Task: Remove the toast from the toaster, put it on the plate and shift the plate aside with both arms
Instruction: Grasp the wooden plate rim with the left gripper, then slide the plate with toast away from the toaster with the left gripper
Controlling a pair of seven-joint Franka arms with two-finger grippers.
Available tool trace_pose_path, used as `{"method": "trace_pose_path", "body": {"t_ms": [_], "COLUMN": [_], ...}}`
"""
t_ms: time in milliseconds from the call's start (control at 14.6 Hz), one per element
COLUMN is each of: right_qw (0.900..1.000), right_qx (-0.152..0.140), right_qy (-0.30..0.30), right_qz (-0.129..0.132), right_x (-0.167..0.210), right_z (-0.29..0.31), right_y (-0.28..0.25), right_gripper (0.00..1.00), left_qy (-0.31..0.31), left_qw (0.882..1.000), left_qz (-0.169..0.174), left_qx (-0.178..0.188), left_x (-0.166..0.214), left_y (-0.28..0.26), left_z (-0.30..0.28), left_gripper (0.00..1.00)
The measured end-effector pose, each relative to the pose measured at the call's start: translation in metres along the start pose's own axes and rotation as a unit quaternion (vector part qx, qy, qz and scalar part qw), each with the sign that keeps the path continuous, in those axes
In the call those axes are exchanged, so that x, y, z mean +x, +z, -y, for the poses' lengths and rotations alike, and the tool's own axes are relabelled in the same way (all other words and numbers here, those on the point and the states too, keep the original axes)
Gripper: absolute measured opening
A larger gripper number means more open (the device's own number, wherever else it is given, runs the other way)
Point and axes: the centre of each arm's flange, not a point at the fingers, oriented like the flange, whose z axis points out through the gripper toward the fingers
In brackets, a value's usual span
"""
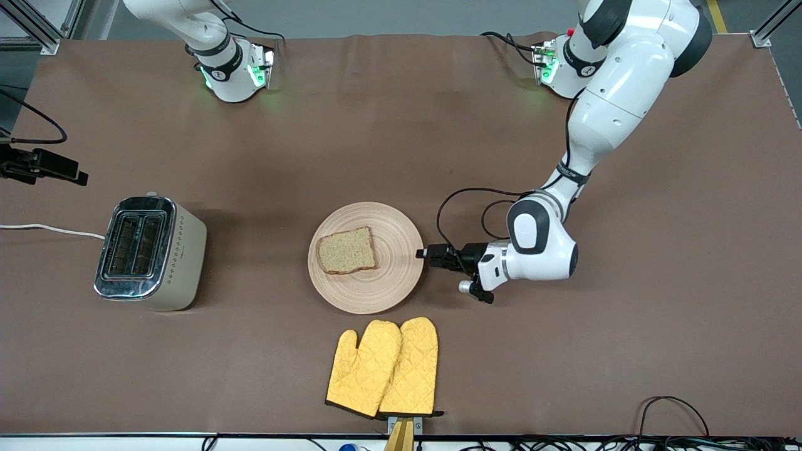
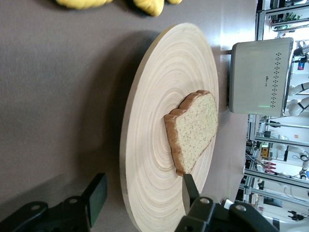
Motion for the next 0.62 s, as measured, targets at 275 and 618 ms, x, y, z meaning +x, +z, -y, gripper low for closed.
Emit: {"method": "trace_pose_path", "body": {"t_ms": [275, 618], "right_qw": [1.0, 1.0], "right_qx": [0.011, 0.014], "right_qy": [-0.012, -0.017], "right_qz": [0.001, -0.006], "right_x": [-0.004, -0.009], "right_z": [0.003, 0.004], "right_y": [-0.004, -0.011], "right_gripper": [1.0, 1.0], "left_qy": [-0.007, -0.014], "left_qw": [1.0, 1.0], "left_qz": [0.007, 0.018], "left_qx": [0.0, 0.0], "left_x": [-0.005, -0.012], "left_y": [0.01, 0.025], "left_z": [0.008, 0.018], "left_gripper": [0.62, 0.3]}}
